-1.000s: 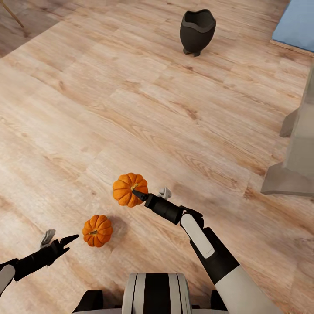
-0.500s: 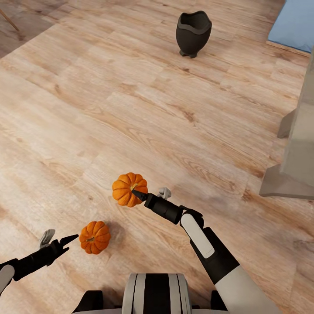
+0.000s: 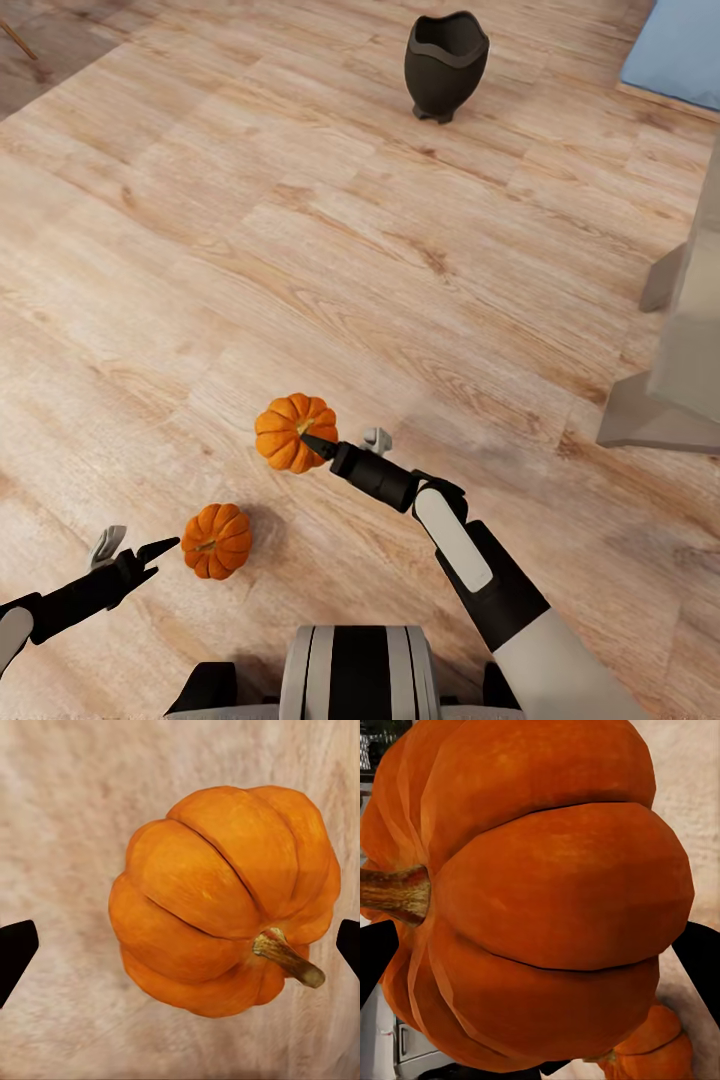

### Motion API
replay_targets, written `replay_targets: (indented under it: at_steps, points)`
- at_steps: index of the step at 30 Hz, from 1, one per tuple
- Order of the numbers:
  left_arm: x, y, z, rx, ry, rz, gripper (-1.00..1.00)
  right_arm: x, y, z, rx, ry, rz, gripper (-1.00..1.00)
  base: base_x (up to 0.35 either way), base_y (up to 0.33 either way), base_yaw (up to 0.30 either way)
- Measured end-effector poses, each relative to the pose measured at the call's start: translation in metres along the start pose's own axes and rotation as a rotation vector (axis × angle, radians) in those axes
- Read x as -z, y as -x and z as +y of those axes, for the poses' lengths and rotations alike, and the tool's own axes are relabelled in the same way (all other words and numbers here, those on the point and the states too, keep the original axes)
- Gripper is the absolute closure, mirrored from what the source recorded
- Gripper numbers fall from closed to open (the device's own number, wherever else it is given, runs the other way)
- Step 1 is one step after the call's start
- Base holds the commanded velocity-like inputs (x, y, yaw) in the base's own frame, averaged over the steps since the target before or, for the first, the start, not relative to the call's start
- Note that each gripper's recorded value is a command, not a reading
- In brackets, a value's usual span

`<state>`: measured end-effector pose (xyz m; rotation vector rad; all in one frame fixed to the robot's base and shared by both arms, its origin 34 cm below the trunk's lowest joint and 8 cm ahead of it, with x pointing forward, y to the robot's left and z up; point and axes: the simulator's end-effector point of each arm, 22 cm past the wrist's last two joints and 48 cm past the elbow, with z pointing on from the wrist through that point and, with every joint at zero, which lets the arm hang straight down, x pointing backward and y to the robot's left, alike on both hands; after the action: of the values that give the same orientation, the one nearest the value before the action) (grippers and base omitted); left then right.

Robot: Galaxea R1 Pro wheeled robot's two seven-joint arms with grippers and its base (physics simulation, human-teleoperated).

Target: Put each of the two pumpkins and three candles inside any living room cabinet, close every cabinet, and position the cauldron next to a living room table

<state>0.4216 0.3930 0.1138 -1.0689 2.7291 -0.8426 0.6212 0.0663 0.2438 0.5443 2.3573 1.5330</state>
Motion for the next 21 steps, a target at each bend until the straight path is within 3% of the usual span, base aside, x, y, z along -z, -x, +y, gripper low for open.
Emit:
replay_targets:
  at_steps: [10,21]
  points:
    - [-0.009,-0.011,0.016,0.016,0.025,0.025,-1.00,0.007,-0.002,0.039,0.017,0.103,-0.001,1.00,0.000,0.000,0.000]
    - [-0.018,-0.022,0.033,0.033,0.051,0.052,-1.00,0.004,-0.015,0.017,-0.010,0.082,0.021,1.00,0.000,0.000,0.000]
